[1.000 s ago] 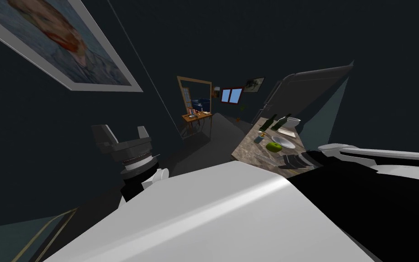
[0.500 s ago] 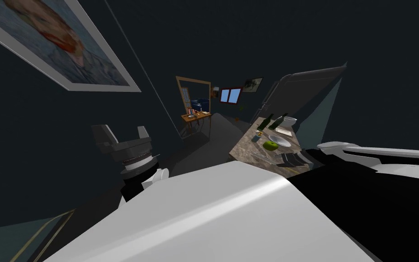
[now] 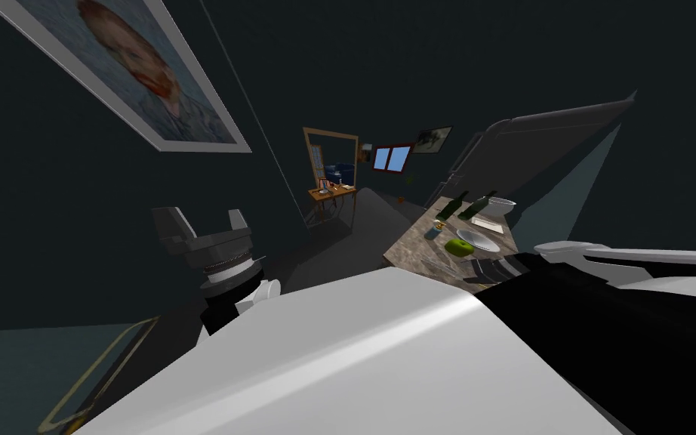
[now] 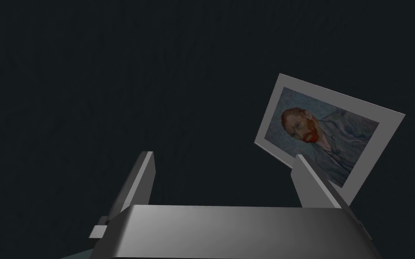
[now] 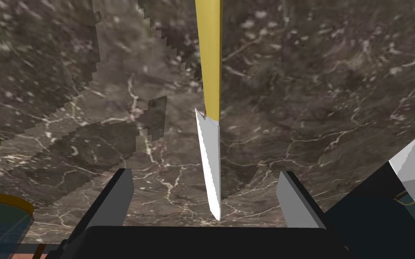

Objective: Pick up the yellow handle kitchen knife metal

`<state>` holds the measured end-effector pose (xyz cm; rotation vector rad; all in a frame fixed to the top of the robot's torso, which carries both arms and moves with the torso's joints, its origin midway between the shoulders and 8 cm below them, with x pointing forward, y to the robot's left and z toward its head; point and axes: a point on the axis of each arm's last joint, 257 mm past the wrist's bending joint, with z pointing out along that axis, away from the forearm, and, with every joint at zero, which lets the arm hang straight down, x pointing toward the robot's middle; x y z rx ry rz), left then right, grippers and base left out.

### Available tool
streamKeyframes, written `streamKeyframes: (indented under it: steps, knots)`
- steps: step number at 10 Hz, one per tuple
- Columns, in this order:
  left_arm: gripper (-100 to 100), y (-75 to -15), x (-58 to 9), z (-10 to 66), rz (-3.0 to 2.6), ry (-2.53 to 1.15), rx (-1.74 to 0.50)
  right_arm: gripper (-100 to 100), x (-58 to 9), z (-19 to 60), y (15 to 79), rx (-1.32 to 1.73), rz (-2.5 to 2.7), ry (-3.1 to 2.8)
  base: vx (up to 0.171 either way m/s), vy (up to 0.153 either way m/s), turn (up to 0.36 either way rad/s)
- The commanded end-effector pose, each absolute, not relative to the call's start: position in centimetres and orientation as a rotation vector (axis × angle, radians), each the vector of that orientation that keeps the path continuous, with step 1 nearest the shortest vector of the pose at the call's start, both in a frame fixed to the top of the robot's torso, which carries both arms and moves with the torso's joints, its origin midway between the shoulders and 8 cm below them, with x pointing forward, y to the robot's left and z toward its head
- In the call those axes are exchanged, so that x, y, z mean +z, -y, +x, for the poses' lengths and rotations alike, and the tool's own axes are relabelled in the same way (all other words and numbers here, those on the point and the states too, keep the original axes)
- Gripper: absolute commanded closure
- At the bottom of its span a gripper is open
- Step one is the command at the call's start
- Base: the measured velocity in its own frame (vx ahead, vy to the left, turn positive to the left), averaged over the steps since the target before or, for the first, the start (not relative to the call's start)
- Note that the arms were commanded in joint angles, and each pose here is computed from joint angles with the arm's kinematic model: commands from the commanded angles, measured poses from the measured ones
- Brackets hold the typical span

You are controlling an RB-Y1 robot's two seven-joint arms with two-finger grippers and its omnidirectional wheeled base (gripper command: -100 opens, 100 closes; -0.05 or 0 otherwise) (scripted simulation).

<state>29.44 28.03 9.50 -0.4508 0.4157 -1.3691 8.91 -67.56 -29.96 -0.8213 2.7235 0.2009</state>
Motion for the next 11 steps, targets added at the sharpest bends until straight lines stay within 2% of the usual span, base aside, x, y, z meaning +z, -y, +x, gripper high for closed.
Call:
streamKeyframes:
  steps: [1,6,8,10,11]
  knots:
    - [0,-28.0,9.5,29.4,-0.451,-0.416,-1.369,-100,-29.9,9.2,67.3,0.199,-0.796,-2.708,-0.017,-0.01,-0.021]
    - [0,-28.0,9.5,29.4,-0.451,-0.416,-1.369,-100,-30.0,8.7,66.9,0.196,-0.754,-2.688,-0.018,-0.01,0.068]
    - [0,-28.0,9.5,29.4,-0.451,-0.416,-1.369,-100,-30.5,6.7,66.5,0.207,-0.752,-2.713,-0.032,-0.007,0.215]
    - [0,-28.0,9.5,29.4,-0.451,-0.416,-1.369,-100,-30.3,7.6,66.5,0.196,-0.717,-2.687,-0.011,-0.009,-0.037]
    - [0,-28.0,9.5,29.4,-0.451,-0.416,-1.369,-100,-30.5,5.8,66.8,0.184,-0.74,-2.723,-0.032,-0.007,0.267]
